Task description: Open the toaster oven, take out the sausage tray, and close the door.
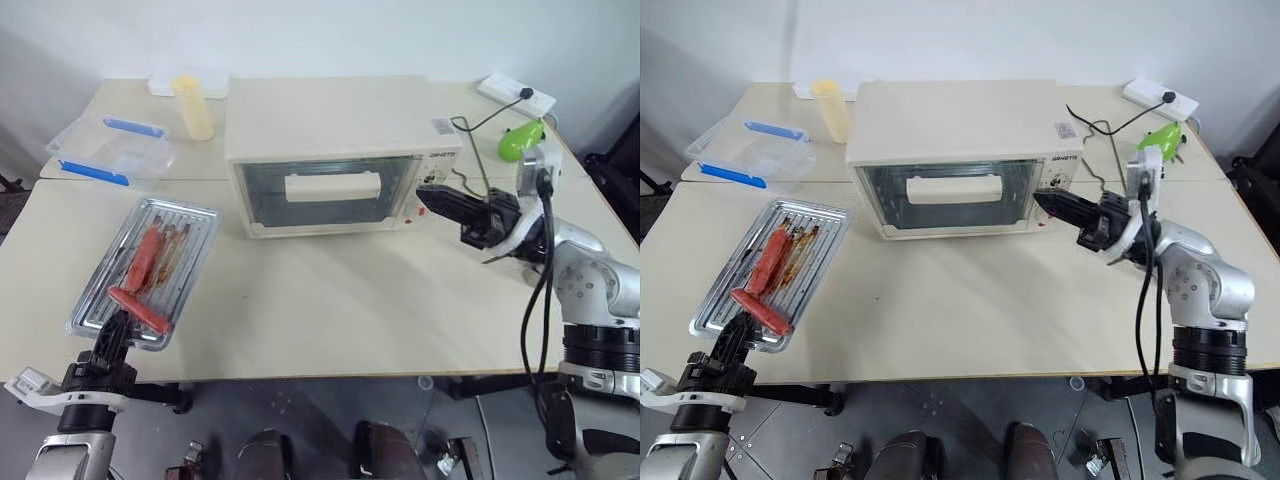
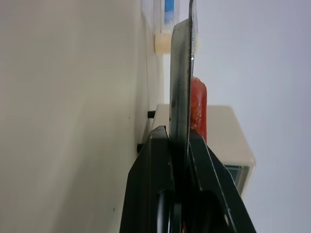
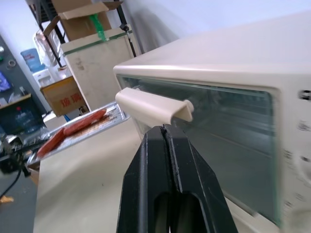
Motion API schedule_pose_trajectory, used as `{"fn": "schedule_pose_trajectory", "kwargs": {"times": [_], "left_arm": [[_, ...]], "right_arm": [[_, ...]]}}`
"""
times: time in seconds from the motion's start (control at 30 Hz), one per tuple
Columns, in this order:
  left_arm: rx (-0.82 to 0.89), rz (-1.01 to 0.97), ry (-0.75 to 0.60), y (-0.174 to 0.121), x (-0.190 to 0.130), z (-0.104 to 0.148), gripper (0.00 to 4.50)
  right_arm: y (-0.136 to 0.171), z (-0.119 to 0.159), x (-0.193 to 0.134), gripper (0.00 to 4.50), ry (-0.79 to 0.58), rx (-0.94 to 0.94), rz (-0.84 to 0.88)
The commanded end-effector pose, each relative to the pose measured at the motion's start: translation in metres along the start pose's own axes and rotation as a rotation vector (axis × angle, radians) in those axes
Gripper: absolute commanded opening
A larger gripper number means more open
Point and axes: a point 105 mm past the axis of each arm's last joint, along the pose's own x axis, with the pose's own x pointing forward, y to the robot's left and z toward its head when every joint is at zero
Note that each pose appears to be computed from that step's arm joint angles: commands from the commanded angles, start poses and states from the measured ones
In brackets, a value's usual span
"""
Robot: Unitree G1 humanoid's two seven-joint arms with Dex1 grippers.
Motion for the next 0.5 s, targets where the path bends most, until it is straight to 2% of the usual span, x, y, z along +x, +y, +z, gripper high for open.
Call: {"fn": "schedule_pose_trajectory", "kwargs": {"times": [0.03, 0.13, 0.3, 0.5], "left_arm": [[0.043, -0.035, 0.102, -0.005, -0.008, -0.007, 0.00], [0.071, -0.044, 0.146, -0.006, -0.012, -0.004, 0.00], [0.110, -0.026, 0.271, -0.002, -0.026, 0.003, 0.00], [0.135, -0.091, 0.488, -0.013, -0.021, -0.005, 0.00]], "right_arm": [[0.007, 0.002, 0.001, 0.02, 0.041, -0.072, -0.006], [0.014, 0.000, -0.004, 0.90, 0.067, -0.146, 0.000], [0.042, -0.015, -0.017, 2.45, 0.188, -0.446, 0.125], [0.055, -0.027, -0.032, 4.47, 0.224, -0.529, 0.178]]}}
